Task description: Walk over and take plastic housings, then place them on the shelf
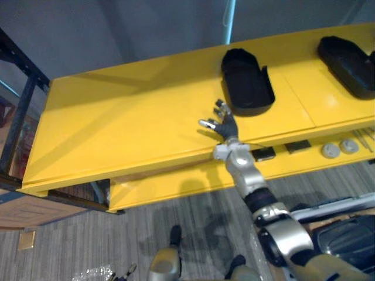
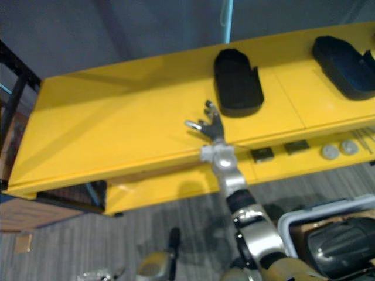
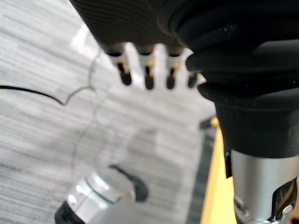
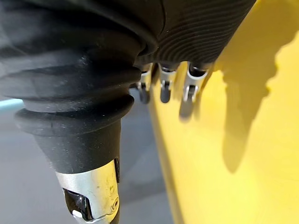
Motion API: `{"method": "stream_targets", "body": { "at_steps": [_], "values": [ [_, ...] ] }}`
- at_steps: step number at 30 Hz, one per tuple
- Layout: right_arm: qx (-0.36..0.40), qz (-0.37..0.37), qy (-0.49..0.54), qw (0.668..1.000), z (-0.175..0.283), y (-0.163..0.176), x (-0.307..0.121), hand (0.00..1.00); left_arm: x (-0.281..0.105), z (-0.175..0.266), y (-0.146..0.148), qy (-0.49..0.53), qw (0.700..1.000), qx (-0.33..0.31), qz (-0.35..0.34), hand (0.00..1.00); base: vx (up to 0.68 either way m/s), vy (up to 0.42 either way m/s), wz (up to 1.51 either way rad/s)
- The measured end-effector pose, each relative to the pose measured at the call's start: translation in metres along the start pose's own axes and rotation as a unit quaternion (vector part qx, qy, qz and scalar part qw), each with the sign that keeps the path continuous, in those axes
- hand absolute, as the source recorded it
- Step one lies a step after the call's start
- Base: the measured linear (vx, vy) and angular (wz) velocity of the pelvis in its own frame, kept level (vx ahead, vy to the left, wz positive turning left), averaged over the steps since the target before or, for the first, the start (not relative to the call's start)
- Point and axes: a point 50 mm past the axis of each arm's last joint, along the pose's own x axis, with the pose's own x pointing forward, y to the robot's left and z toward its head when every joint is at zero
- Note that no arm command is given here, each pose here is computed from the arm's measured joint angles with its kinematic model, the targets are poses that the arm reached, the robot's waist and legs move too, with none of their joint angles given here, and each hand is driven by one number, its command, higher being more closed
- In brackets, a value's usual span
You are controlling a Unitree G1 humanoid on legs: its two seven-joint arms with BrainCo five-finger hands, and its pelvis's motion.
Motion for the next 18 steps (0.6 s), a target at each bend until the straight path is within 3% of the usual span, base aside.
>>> {"method": "stream_targets", "body": {
  "at_steps": [18],
  "values": [
    [-0.027, -0.083, -0.022, 0.996, 0.008, -0.013, 0.004, 0.00, 0.000, -0.001, -0.002, 0.002, 1.000, 0.000, -0.005, 0.00, 0.00, 0.000, 0.00]
  ]
}}
